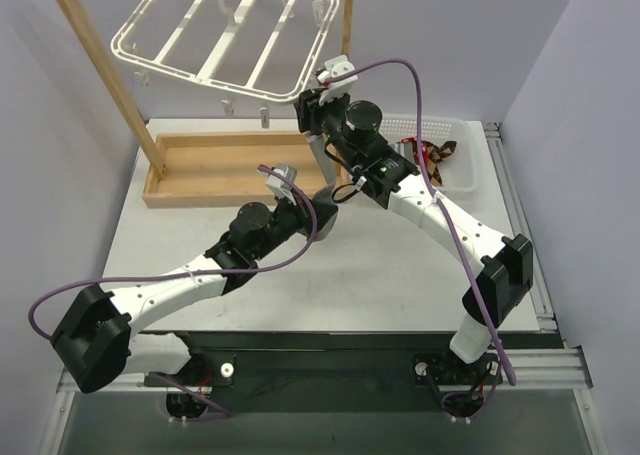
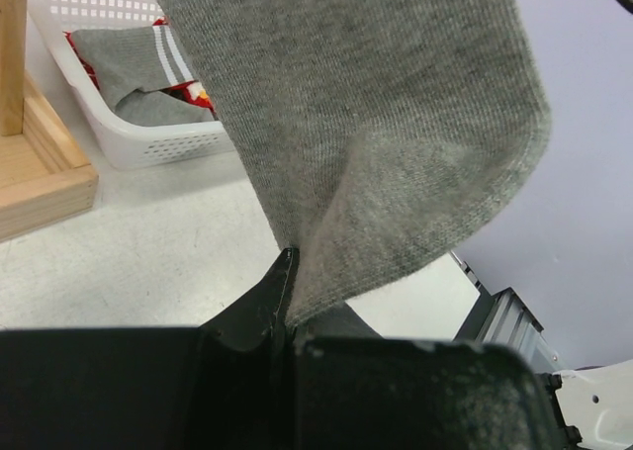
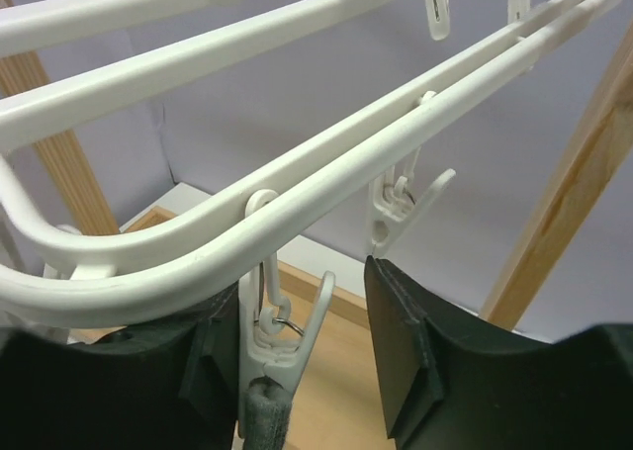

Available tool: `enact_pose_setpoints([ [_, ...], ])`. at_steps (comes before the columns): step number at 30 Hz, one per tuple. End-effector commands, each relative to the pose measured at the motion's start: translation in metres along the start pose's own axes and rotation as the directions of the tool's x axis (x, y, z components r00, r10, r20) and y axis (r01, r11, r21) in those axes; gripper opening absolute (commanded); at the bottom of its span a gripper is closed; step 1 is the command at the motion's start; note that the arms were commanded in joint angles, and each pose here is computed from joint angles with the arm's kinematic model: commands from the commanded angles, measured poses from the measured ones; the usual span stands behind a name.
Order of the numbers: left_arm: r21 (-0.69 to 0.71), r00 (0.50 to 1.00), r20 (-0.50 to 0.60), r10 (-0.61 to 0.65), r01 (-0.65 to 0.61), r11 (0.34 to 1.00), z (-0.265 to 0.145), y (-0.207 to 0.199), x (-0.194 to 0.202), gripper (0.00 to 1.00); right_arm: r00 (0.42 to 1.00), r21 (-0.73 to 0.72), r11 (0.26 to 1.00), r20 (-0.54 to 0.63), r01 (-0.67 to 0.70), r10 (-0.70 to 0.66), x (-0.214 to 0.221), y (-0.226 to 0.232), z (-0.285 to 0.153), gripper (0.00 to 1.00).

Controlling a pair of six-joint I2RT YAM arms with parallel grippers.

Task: Remove the socks clipped to the hanger

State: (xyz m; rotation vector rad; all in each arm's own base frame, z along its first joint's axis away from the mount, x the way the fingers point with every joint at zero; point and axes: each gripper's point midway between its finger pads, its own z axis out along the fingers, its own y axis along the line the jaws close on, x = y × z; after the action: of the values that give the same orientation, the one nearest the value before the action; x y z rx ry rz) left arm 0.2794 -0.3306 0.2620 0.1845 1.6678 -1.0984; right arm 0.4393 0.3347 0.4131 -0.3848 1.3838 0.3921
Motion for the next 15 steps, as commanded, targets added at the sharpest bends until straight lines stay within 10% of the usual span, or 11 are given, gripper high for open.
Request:
enact_pose_setpoints([
  [1,0.059,0.999,0.037,-0.004,0.002,0.998,0.004,-0.019,-0.016,0.00,0.996,0.005,1.000,0.091,-0.015,0.014,-0.040,-0.006,0.003,0.42],
  [4,0.058,1.000,0.030,-0.007,0.005,0.998,0.005,-0.018,-0.012,0.00,0.994,0.007,1.000,0.104,-0.018,0.017,-0.046,-0.006,0.002,0.36],
  [7,0.054,1.000,0.024,-0.013,0.012,0.998,0.005,-0.014,-0.007,0.00,0.995,0.019,1.000,0.099,-0.018,0.016,-0.049,-0.009,0.001,0.00],
  [15,-0.010,0.999,-0.029,-0.016,0.016,1.000,0.009,0.006,0.017,0.00,0.995,-0.005,0.999,0.084,-0.049,0.049,-0.051,-0.004,0.002,0.00],
])
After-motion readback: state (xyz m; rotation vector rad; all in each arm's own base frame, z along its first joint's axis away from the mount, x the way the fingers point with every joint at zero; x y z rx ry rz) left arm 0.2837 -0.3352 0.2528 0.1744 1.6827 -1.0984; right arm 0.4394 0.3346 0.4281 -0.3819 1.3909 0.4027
